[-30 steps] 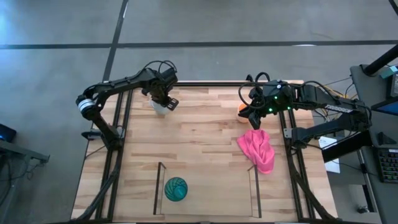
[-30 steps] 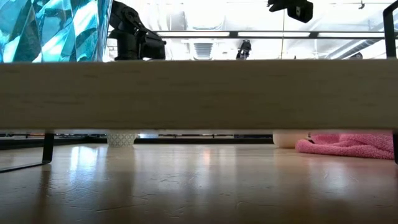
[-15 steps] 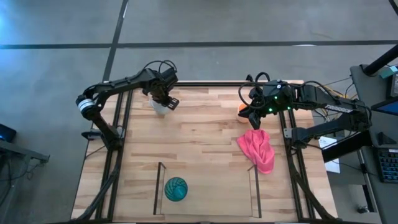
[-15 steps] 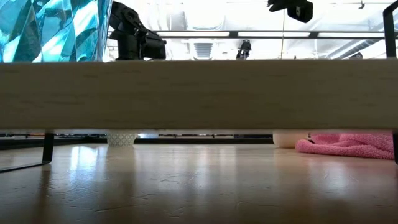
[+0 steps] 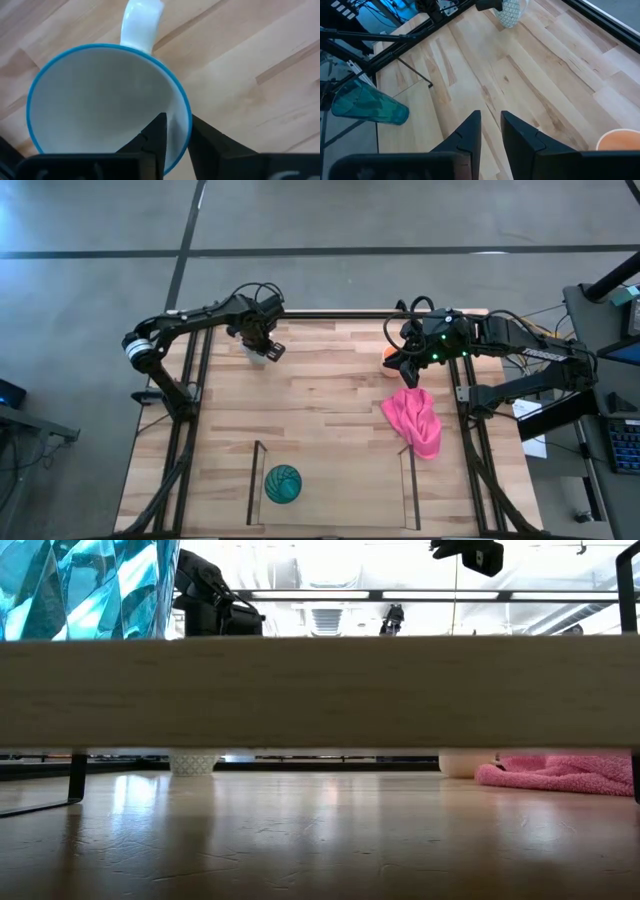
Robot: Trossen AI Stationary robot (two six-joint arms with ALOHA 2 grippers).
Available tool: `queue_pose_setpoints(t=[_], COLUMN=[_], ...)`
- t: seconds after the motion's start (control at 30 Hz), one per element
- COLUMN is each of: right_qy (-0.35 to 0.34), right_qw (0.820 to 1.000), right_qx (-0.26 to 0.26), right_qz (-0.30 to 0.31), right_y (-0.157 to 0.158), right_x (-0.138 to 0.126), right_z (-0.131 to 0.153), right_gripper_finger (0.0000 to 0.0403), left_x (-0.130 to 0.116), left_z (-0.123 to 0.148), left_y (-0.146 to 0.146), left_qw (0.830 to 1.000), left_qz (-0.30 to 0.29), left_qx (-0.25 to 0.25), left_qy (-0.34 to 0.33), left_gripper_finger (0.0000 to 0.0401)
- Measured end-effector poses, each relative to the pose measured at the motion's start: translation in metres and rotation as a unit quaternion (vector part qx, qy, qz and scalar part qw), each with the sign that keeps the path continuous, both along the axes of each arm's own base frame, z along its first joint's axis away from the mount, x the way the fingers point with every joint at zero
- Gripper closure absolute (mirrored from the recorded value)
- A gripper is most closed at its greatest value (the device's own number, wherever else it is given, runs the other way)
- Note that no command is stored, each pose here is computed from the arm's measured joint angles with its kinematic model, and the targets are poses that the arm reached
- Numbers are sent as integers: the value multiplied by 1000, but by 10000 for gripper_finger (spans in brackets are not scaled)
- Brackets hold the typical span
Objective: Stack small to large cups/mugs on shelf
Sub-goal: Put the white mug on the shelf
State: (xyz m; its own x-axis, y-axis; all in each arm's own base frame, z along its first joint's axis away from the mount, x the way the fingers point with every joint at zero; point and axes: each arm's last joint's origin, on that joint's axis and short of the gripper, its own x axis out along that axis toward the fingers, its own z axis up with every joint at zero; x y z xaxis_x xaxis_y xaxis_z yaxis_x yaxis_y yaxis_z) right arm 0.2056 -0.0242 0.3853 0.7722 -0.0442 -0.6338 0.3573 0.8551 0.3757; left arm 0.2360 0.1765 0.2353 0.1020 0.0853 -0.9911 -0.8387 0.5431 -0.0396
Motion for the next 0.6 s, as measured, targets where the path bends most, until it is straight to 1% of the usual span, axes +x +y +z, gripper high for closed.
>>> queue_pose_setpoints(t=[0.17, 0.47, 0.6], right_qy=[0, 0, 0], right_qw=[1000, 1000, 1000], right_qx=[0, 0, 0], right_qz=[0, 0, 0], right_y=[0, 0, 0], right_x=[0, 0, 0], right_z=[0, 0, 0], right_gripper_finger=[330, 333, 334], left_x=[0, 2, 8], left_z=[0, 0, 5], left_y=[0, -3, -9], left_qw=[1000, 1000, 999], left_qz=[-21, -29, -45], left_qx=[4, 4, 2], left_qy=[4, 5, -2], left_gripper_finger=[392, 396, 398])
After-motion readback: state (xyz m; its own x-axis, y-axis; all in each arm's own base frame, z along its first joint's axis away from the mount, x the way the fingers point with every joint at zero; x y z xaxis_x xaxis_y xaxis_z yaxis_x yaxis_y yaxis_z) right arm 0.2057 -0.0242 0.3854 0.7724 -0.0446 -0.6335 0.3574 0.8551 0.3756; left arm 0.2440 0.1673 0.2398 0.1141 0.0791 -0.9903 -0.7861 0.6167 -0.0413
